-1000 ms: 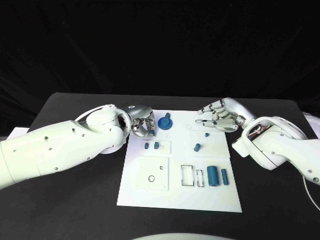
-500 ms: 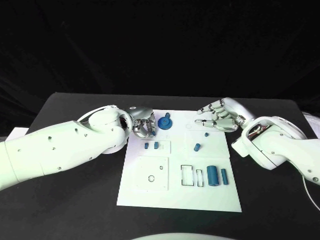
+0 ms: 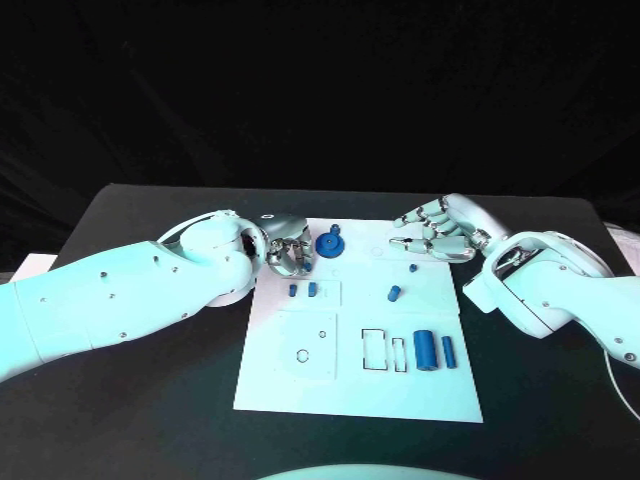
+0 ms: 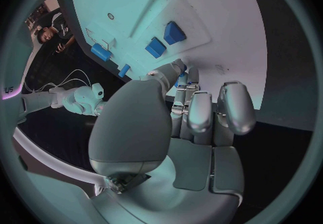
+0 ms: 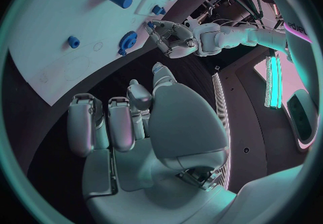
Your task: Assemble the parts on the task board
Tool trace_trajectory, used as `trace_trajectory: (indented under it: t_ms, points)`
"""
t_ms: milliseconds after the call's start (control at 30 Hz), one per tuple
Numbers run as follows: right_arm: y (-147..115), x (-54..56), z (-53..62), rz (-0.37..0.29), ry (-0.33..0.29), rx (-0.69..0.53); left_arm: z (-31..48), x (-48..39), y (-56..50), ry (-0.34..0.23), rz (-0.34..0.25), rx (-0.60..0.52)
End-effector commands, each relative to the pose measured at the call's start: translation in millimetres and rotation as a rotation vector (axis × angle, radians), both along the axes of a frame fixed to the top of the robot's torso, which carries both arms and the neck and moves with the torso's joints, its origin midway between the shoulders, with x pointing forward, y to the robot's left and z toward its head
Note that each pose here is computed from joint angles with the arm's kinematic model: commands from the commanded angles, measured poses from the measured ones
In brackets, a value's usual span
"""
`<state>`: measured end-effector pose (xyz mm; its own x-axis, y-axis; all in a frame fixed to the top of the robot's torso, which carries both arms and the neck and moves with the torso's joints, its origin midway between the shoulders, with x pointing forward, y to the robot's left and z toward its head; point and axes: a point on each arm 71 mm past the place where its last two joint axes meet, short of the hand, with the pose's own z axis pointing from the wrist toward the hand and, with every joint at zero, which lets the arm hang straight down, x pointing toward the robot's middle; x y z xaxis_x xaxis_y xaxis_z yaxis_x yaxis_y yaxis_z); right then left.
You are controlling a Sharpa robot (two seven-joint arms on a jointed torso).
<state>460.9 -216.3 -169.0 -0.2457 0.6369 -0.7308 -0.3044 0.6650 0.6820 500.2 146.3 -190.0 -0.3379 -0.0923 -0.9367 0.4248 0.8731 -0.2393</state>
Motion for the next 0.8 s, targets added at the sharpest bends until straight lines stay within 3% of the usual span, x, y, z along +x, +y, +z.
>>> trace_trajectory:
  t_ms: [33,567,800]
  points:
    - [1.5,-0.6,-0.7,0.013,0.005,-0.005,-3.9,-1.3,-0.6,0.024,-0.004,0.015]
    - [-1.3,0.2,-3.5,0.01,0.032,-0.029,-4.4,0.1,2.7,0.023,0.024,0.019]
    - [-6.4,2.2,-8.4,0.009,0.06,-0.098,-3.8,1.0,7.4,0.015,0.048,0.018]
